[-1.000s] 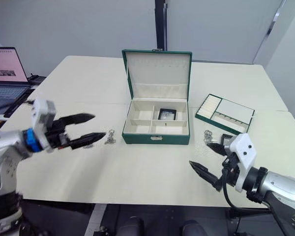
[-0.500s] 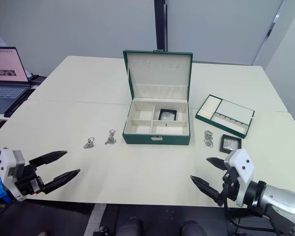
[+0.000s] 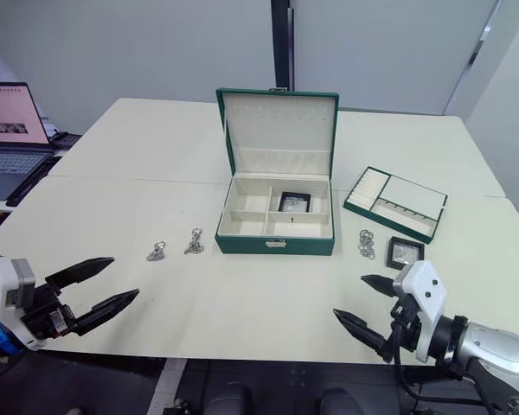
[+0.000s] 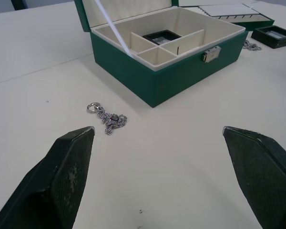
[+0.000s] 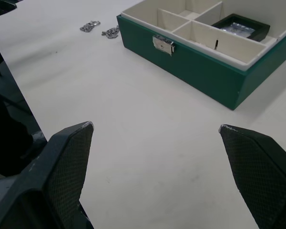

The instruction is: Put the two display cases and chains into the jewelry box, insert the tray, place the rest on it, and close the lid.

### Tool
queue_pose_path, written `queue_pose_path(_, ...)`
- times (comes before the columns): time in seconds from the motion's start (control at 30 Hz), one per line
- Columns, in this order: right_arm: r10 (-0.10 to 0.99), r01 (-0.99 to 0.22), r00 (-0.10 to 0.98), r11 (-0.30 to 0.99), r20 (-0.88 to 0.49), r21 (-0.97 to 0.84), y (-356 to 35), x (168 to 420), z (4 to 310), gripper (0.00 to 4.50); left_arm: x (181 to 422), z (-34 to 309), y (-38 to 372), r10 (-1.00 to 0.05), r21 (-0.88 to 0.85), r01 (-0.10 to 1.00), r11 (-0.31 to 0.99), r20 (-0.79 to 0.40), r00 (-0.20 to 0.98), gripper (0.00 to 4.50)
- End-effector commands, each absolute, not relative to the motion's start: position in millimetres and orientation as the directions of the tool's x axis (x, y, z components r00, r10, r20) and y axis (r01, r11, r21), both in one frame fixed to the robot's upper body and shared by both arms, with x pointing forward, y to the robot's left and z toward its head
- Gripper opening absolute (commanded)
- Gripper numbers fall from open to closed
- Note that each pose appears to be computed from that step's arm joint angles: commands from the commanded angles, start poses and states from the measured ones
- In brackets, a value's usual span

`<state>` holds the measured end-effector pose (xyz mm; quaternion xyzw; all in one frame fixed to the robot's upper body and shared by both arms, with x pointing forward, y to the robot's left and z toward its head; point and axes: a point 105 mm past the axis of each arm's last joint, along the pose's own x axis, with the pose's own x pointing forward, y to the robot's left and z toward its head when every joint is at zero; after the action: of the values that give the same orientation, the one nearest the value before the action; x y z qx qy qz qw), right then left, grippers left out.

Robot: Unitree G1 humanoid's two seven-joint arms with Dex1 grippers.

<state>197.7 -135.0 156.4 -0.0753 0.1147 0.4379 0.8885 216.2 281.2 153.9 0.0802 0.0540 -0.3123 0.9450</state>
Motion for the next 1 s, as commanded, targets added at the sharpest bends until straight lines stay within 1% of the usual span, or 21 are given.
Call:
queue_pose_path(0.03,0.842,-0.867,0.497,0.481,-0.210,-0.126,-107,190,184,4.50,219,164,283,-0.519,0.125,0.535,0.836,-0.137,0.844,4.47)
queue_pose_path(0.13,0.858,-0.876,0.480,0.457,-0.184,-0.153,-95,194,193,4.50,220,164,283,-0.497,0.119,0.513,0.850,-0.142,0.856,4.47)
queue_pose_path(0.23,0.861,-0.879,0.474,0.452,-0.183,-0.150,-91,197,192,4.50,218,164,283,-0.481,0.118,0.497,0.860,-0.141,0.865,4.47)
queue_pose_path(0.33,0.864,-0.883,0.468,0.446,-0.187,-0.148,-89,197,191,4.50,217,162,286,-0.442,0.113,0.458,0.882,-0.142,0.886,4.47)
queue_pose_path(0.4,0.865,-0.885,0.464,0.443,-0.192,-0.144,-89,197,188,4.50,217,157,290,-0.397,0.094,0.413,0.906,-0.150,0.905,4.47)
queue_pose_path(0.47,0.866,-0.887,0.459,0.438,-0.197,-0.143,-89,197,185,4.50,220,146,295,-0.322,0.056,0.337,0.940,-0.187,0.928,4.47)
queue_pose_path(0.53,0.867,-0.889,0.456,0.434,-0.199,-0.143,-88,197,183,4.50,223,143,296,-0.265,0.014,0.270,0.963,-0.154,0.952,4.47)
queue_pose_path(0.6,0.868,-0.890,0.454,0.432,-0.201,-0.145,-88,197,183,4.50,226,142,297,-0.225,-0.003,0.227,0.974,-0.130,0.966,4.47)
queue_pose_path(0.63,0.868,-0.890,0.454,0.431,-0.202,-0.148,-89,198,183,4.50,229,138,300,-0.184,-0.005,0.185,0.983,-0.127,0.975,4.47)
queue_pose_path(0.7,0.867,-0.890,0.454,0.429,-0.205,-0.156,-90,200,184,4.50,234,130,300,-0.136,-0.020,0.134,0.991,-0.132,0.982,4.47)
queue_pose_path(0.8,0.866,-0.889,0.455,0.426,-0.209,-0.168,-92,203,186,4.50,245,120,298,-0.108,-0.036,0.104,0.994,-0.151,0.983,4.47)
queue_pose_path(0.9,0.863,-0.885,0.460,0.428,-0.210,-0.182,-94,207,190,4.50,260,112,296,-0.063,-0.014,0.061,0.998,-0.169,0.984,4.47)
queue_pose_path(1.0,0.859,-0.883,0.463,0.427,-0.218,-0.193,-96,209,192,4.50,272,107,289,-0.054,-0.006,0.054,0.999,-0.168,0.984,4.47)
